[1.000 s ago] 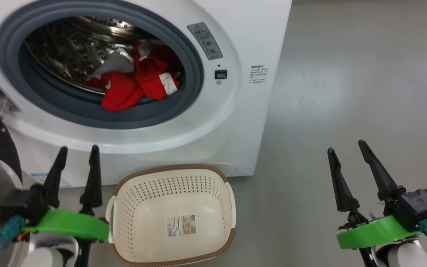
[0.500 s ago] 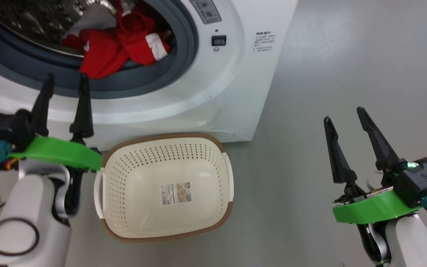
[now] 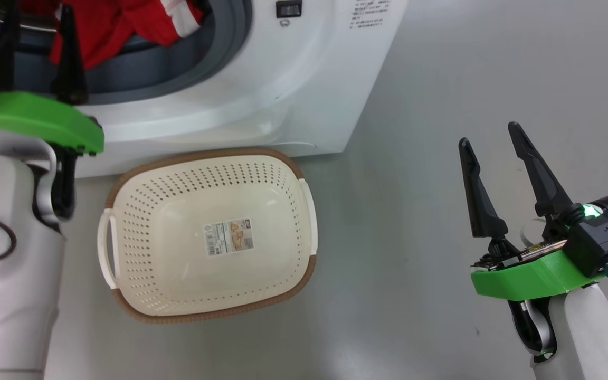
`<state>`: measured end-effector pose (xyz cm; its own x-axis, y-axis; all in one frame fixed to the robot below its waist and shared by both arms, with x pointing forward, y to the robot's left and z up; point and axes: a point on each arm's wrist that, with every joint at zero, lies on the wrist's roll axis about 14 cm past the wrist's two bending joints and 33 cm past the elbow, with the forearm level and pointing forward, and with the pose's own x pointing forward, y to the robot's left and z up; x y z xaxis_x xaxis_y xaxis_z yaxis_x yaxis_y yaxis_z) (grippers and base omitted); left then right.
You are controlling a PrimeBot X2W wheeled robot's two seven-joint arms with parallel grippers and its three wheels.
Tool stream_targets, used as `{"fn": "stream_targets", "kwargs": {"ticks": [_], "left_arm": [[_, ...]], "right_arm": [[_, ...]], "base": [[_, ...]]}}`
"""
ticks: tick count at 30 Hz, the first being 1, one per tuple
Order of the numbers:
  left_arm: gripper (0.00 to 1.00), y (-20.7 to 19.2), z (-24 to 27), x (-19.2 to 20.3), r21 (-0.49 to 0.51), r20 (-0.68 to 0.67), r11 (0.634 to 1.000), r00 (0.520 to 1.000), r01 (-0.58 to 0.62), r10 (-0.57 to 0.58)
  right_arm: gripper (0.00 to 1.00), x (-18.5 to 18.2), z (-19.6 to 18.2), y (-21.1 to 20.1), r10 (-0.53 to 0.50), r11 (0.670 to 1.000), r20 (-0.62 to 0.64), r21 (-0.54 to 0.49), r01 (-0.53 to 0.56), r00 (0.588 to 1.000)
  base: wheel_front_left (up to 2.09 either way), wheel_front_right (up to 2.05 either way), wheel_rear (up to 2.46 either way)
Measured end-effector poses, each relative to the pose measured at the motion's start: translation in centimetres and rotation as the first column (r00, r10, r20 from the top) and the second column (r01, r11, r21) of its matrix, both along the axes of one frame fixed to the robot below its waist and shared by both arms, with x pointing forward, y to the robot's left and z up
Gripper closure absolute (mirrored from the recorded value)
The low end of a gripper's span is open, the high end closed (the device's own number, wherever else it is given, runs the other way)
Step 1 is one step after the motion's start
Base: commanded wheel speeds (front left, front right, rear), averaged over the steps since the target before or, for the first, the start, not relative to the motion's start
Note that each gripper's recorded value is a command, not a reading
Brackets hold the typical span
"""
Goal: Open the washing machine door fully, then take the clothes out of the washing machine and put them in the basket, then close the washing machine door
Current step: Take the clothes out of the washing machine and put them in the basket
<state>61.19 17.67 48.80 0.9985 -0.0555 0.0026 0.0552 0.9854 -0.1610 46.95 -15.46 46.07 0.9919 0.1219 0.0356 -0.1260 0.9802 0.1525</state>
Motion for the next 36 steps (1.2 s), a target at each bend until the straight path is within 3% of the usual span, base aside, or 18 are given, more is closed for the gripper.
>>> {"fn": "stream_targets", "kwargs": {"ticks": [16, 26, 36], "left_arm": [[0.0, -2.0, -7.1, 5.3, 0.104, -0.255, 0.993, 0.967, 0.057, -0.029], [0.0, -1.3, -11.9, 5.6, 0.199, -0.45, 0.978, 0.893, 0.069, 0.029], [0.0, -0.3, -14.0, 6.1, 0.273, -0.532, 0.959, 0.843, 0.078, 0.082]], "right_arm": [[0.0, 0.8, -3.2, -1.0, -0.017, 1.0, -0.068, -0.016, 0.016, 0.998], [0.0, 0.9, -4.2, -1.5, -0.027, 0.999, -0.1, -0.022, 0.024, 0.995], [0.0, 0.5, -5.1, -2.2, -0.043, 0.999, -0.129, -0.024, 0.041, 0.991]], "base": [[0.0, 0.0, 0.0], [0.0, 0.0, 0.0], [0.0, 0.0, 0.0]]}}
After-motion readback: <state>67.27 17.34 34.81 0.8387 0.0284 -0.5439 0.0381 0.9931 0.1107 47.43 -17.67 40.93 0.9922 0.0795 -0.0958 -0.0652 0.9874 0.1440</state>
